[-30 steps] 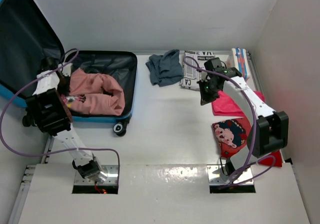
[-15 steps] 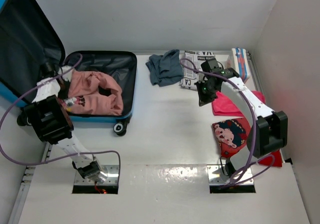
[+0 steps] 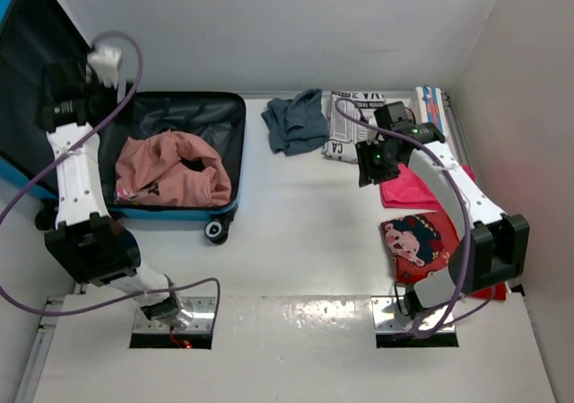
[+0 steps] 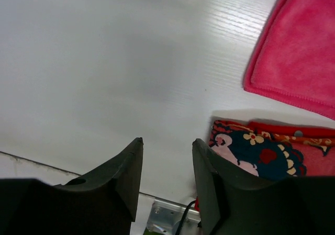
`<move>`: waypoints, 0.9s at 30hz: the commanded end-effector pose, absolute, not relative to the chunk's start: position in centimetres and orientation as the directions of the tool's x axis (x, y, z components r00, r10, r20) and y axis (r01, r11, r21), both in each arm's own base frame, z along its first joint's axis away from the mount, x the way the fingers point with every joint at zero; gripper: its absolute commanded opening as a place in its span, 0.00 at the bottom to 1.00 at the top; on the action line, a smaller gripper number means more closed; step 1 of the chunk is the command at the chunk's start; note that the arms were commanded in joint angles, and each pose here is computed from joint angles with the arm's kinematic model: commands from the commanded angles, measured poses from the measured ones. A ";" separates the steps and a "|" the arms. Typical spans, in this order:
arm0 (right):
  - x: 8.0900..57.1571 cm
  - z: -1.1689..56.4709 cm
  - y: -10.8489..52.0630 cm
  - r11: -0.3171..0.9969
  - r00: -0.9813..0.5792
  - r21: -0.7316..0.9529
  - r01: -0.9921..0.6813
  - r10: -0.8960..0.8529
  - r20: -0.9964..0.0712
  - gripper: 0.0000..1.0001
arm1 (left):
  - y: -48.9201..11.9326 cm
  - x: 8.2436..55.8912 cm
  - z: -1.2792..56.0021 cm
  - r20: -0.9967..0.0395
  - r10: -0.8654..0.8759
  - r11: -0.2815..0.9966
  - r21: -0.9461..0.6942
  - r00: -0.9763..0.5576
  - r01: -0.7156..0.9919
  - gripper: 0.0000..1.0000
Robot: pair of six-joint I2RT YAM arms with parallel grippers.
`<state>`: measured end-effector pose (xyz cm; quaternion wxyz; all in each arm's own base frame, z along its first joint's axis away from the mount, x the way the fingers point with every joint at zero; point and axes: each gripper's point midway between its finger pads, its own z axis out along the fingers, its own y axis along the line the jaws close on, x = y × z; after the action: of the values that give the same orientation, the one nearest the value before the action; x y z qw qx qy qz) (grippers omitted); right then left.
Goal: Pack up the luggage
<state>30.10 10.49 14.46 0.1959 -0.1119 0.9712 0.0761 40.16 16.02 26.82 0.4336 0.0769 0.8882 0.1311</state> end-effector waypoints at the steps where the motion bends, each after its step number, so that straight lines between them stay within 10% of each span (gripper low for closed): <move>1: 30.5 16.0 9.8 0.965 -0.874 0.117 -0.236 -0.158 -0.460 0.43 | 8.8 41.7 38.0 -0.889 0.234 0.972 0.221 -0.393 0.078 1.00; 13: 30.4 17.0 5.3 0.972 -0.855 0.202 -0.120 0.002 -0.519 0.47 | -20.0 43.3 29.9 -0.823 0.170 0.859 -0.146 -0.543 0.490 0.93; 27: 32.0 14.6 0.5 0.975 -0.881 0.206 0.086 0.171 -0.442 0.50 | -29.7 55.7 18.2 -0.738 -0.205 0.939 -0.334 -0.643 0.083 1.00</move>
<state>30.10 0.97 14.26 0.2235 0.0525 0.9690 0.0918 52.66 -30.37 16.40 0.3744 0.0543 0.9112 -0.1632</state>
